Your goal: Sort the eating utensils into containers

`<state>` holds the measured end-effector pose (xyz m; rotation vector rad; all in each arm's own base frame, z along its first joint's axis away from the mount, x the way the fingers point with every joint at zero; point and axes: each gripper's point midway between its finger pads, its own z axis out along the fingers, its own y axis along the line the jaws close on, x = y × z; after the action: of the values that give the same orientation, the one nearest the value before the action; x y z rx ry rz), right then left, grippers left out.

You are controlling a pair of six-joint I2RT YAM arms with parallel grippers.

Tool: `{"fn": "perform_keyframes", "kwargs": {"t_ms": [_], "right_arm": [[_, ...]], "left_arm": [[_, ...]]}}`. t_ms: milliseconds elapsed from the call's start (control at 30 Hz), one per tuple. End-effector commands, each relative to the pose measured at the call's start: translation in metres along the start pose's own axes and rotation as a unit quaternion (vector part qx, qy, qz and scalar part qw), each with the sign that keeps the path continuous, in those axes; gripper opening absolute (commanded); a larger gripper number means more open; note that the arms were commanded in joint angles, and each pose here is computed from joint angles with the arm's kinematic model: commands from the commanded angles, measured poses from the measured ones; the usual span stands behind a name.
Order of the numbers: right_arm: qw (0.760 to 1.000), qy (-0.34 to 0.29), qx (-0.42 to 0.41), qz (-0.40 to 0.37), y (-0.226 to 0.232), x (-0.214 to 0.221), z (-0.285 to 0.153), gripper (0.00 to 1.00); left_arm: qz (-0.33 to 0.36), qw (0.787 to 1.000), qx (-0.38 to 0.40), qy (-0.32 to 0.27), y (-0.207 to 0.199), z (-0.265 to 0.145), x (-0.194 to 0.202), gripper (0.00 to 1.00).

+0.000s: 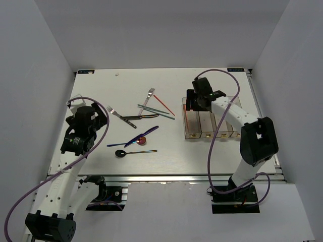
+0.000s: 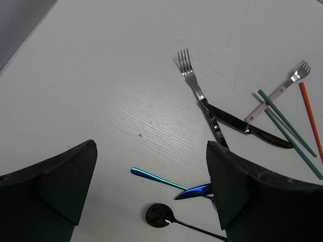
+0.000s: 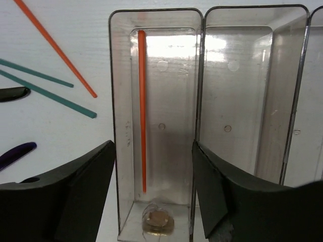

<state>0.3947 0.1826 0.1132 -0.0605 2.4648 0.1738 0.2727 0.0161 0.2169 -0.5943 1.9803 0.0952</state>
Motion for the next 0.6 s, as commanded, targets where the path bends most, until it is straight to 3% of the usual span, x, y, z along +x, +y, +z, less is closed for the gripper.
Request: {"fn": "perform_keyframes", "kwargs": {"t_ms": [0,133,300,367,433,567], "right_arm": [[0.998,-0.041,-0.046,0.006,0.018,-0.026,-0.025,0.68],[0.988,-0.052,-0.131,-0.065,0.068,-0.044,-0.018,0.67],[0.975,-0.019,-0.125,-0.184,0.116,-0.052,0.025,0.63],[0.971,-0.020,-0.123,-0.202,0.130,-0.067,0.047,0.61],[0.969,0.009,-0.122,-0.214,0.134,-0.056,0.073,0.61],[0.961,-0.009,-0.128,-0.244,0.146,-0.063,0.092,0.61]], "left_arm": [[-0.002,1.000,0.008,-0.005,-0.003,0.002,-0.003,0.98],[-0.002,1.000,0.008,0.001,-0.003,0.005,-0.002,0.98],[-0.001,1.000,0.005,0.004,-0.001,0.006,0.000,0.98],[-0.002,1.000,0.005,0.003,-0.001,0.006,0.000,0.98],[-0.001,1.000,0.007,0.004,-0.002,0.006,0.000,0.98],[0.002,1.000,0.012,0.009,-0.004,0.007,0.002,0.98]]}}
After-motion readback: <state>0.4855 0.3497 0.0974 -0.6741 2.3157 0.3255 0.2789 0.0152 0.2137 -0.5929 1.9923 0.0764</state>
